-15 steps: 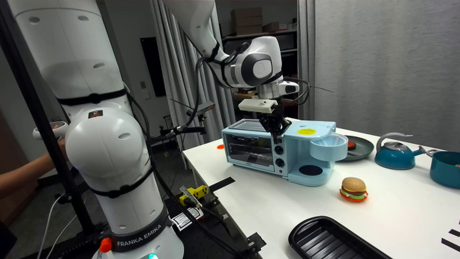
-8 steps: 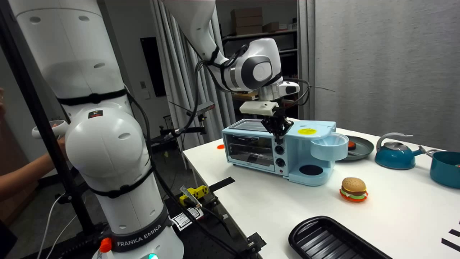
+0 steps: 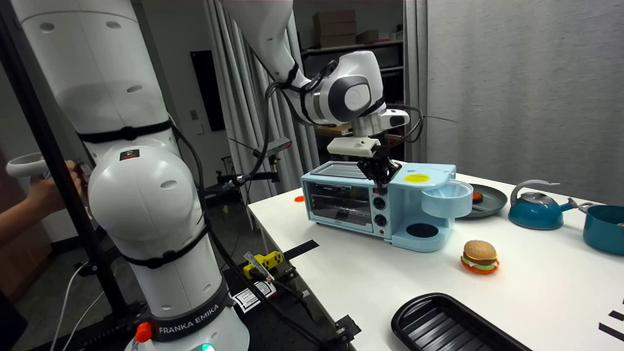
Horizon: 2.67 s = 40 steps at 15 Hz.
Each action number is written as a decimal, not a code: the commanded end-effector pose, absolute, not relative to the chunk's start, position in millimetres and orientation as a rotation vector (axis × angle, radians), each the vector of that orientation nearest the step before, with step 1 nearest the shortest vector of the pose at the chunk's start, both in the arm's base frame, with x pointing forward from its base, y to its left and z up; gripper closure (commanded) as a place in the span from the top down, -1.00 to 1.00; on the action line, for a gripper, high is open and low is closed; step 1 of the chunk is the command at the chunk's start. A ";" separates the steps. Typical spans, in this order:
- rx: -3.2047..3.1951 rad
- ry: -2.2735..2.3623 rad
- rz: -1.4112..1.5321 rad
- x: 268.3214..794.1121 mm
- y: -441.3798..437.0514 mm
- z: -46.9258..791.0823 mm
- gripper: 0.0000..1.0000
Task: Turn on the switch of the toaster oven
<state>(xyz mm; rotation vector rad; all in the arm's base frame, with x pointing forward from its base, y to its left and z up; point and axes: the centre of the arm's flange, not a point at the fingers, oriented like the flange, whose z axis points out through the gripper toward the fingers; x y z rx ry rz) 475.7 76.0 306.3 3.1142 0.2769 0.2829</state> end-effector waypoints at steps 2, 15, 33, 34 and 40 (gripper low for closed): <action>3.098 0.273 0.364 458.7 77.8 336.6 -1.00; 3.011 0.272 0.728 401.0 97.4 442.5 -0.44; 2.980 0.296 0.840 389.7 98.1 465.8 1.00; 2.980 0.296 0.839 389.1 97.8 465.3 1.00; 2.979 0.296 0.838 387.6 97.4 464.7 1.00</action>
